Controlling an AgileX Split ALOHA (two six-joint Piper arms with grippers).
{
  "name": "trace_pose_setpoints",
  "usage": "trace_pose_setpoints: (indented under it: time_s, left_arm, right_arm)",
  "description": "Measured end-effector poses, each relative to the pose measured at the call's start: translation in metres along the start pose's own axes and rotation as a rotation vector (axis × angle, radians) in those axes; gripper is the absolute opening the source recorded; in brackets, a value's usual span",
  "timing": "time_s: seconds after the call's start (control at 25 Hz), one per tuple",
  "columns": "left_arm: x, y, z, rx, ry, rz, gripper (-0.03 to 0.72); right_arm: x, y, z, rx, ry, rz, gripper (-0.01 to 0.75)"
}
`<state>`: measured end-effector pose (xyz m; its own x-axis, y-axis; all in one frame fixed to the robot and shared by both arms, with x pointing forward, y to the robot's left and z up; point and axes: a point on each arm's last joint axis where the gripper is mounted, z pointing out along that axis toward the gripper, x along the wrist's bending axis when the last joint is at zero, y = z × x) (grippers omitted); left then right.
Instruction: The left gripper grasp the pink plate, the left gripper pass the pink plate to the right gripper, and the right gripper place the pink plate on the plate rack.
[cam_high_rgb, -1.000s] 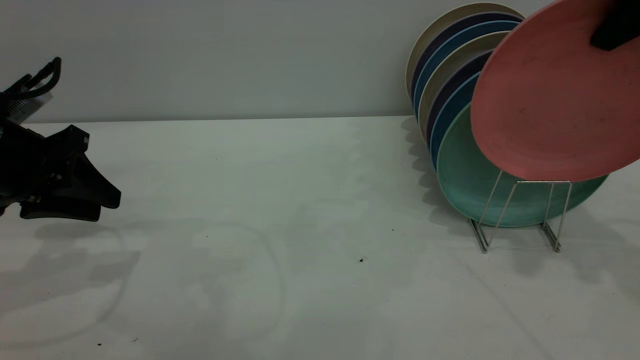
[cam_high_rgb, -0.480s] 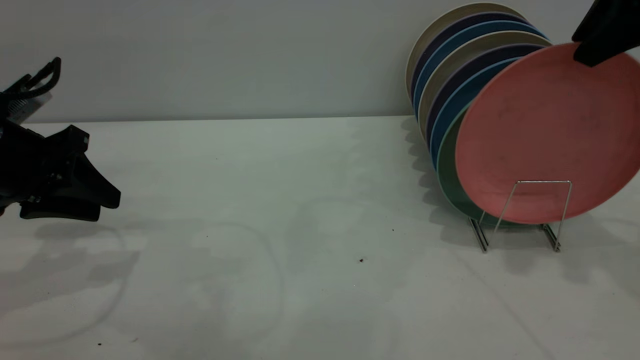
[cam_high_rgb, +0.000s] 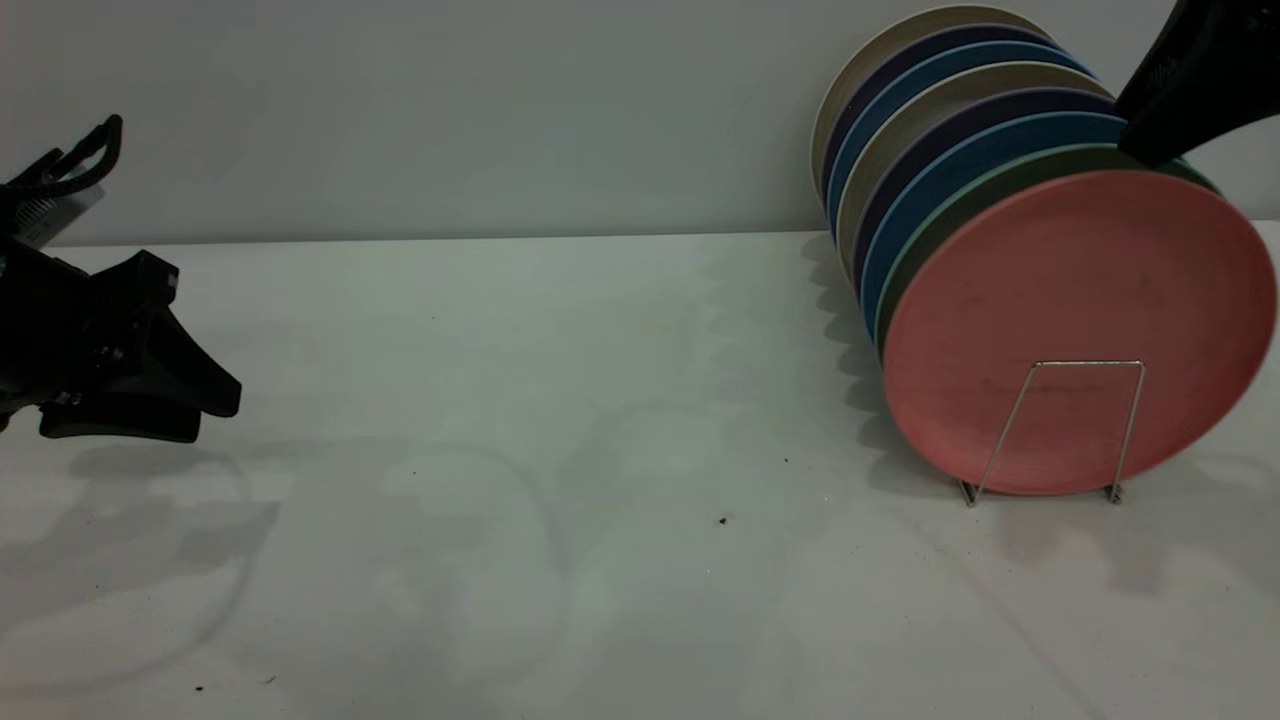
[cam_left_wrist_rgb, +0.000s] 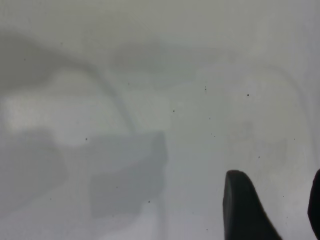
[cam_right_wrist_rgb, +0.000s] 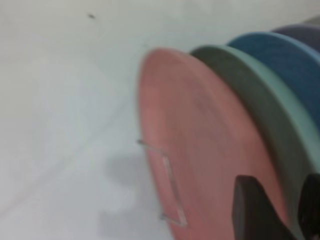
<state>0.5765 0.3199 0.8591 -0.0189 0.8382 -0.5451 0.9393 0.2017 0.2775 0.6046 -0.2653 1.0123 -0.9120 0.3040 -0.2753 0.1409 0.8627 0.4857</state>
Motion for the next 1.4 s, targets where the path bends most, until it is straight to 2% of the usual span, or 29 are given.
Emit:
trace_pose_setpoints:
  time_s: [0.08, 0.16, 0.4, 0.52, 0.68, 0.88, 0.96, 1.12, 1.4]
  left_arm:
    - [0.000, 0.000, 0.000, 0.000, 0.000, 0.000, 0.356]
    - [0.000, 0.000, 0.000, 0.000, 0.000, 0.000, 0.356]
    - [0.004, -0.005, -0.001, 0.063, 0.047, 0.022, 0.356]
    - [0.004, -0.007, -0.014, 0.104, 0.130, 0.043, 0.356]
    - [-0.009, -0.001, -0.053, 0.079, 0.264, 0.092, 0.356]
    - [-0.034, -0.006, -0.110, 0.073, 0.402, 0.137, 0.356]
    - [-0.044, -0.013, -0.131, 0.077, 0.442, 0.131, 0.356]
    - [-0.070, -0.029, -0.175, 0.034, 0.485, 0.148, 0.356]
    - [-0.103, -0.075, -0.219, -0.109, 0.461, 0.190, 0.356]
  right_arm:
    - [0.003, 0.000, 0.000, -0.003, 0.032, 0.043, 0.244]
    - [0.005, 0.001, 0.000, -0.003, 0.054, 0.145, 0.244]
    - [0.007, 0.003, -0.002, 0.011, 0.079, 0.832, 0.244]
    - [0.012, 0.004, -0.008, 0.044, 0.109, 0.981, 0.244]
    - [0.020, 0.003, -0.020, 0.130, 0.118, 1.040, 0.244]
    - [0.033, -0.007, -0.043, 0.336, 0.089, 1.076, 0.269]
    - [0.041, -0.008, -0.054, 0.384, 0.069, 1.085, 0.284]
    - [0.068, -0.006, -0.082, 0.369, 0.028, 1.078, 0.293]
    - [0.130, -0.002, -0.133, 0.264, -0.055, 1.023, 0.295]
